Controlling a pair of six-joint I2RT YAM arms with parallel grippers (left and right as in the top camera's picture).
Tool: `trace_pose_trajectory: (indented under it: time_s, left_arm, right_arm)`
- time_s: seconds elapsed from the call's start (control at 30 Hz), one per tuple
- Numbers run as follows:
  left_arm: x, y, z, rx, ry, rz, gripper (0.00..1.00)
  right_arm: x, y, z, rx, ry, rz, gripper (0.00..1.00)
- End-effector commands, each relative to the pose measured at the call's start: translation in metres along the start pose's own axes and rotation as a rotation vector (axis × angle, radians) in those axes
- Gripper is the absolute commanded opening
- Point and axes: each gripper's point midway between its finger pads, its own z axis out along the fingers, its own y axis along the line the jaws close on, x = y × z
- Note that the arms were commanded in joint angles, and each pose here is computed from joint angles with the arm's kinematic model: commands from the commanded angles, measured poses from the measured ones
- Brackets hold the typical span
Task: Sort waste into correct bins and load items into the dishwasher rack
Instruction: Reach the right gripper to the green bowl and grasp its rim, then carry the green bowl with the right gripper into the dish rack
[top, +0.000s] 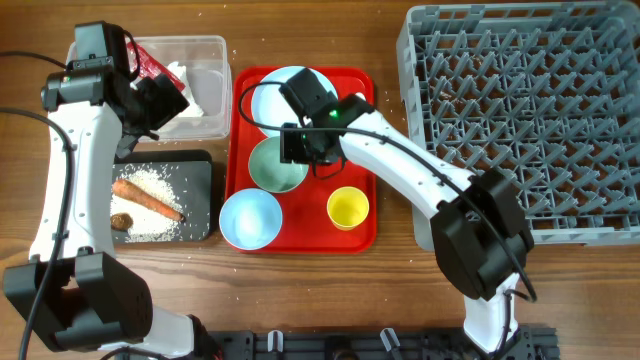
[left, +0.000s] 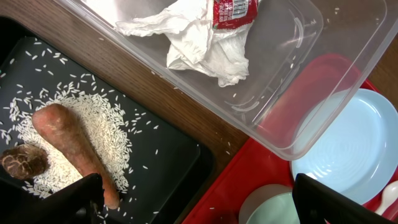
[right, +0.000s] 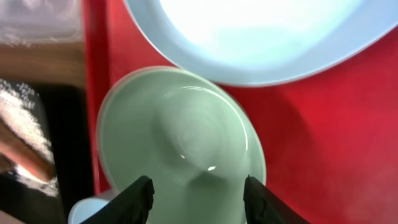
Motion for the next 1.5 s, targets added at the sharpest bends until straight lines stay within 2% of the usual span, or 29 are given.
trace_pose_trajectory:
  time_s: [0.0, 0.2, 0.27, 0.33, 0.47, 0.53, 0.83, 0.93, 1.1, 1.3, 1.47]
  left_arm:
    - [-0.007, 0.002, -0.008, -0.001, -0.031, 0.006, 1.00]
    - [-0.007, 0.002, -0.008, -0.006, -0.033, 0.006, 1.00]
    - [-0.009, 0.005, -0.008, -0.023, -0.042, 0.006, 1.00]
    - [-0.010, 0.006, -0.008, -0.028, -0.045, 0.006, 1.00]
    - [-0.010, 0.006, -0.008, -0.028, -0.045, 0.006, 1.00]
    - [-0.009, 0.007, -0.008, -0.030, -0.041, 0.006, 1.00]
    - [-0.009, 0.007, -0.008, -0.030, -0.040, 0.005, 1.00]
    - [-0.009, 0.007, -0.008, -0.030, -0.041, 0.005, 1.00]
    - [-0.009, 0.007, -0.008, -0.030, -0.041, 0.005, 1.00]
    - [-0.009, 0.007, -0.008, -0.029, -0.041, 0.005, 1.00]
    - [-0.009, 0.007, -0.008, -0.029, -0.041, 0.005, 1.00]
  right_arm:
    - [-0.013, -0.007, -0.011, 0.081, -0.050, -0.015, 0.50]
    - [0.007, -0.036, 0.016, 0.198, 0.044, 0.029, 0.43]
    - [0.012, -0.038, 0.025, 0.196, 0.071, 0.033, 0.36]
    - [0.010, -0.037, 0.028, 0.187, 0.070, 0.033, 0.24]
    - [0.008, -0.036, 0.033, 0.181, 0.063, 0.031, 0.17]
    - [0.008, -0.036, 0.033, 0.181, 0.064, 0.025, 0.04]
    - [0.001, -0.027, 0.032, 0.136, 0.046, 0.002, 0.04]
    - [-0.011, -0.020, 0.006, 0.135, 0.002, -0.026, 0.04]
    - [-0.046, -0.025, -0.073, 0.122, -0.143, -0.077, 0.04]
    - [-0.091, -0.118, -0.162, 0.481, -0.392, -0.018, 0.04]
    - [-0.126, -0.201, -0.250, 0.937, -0.615, 0.018, 0.04]
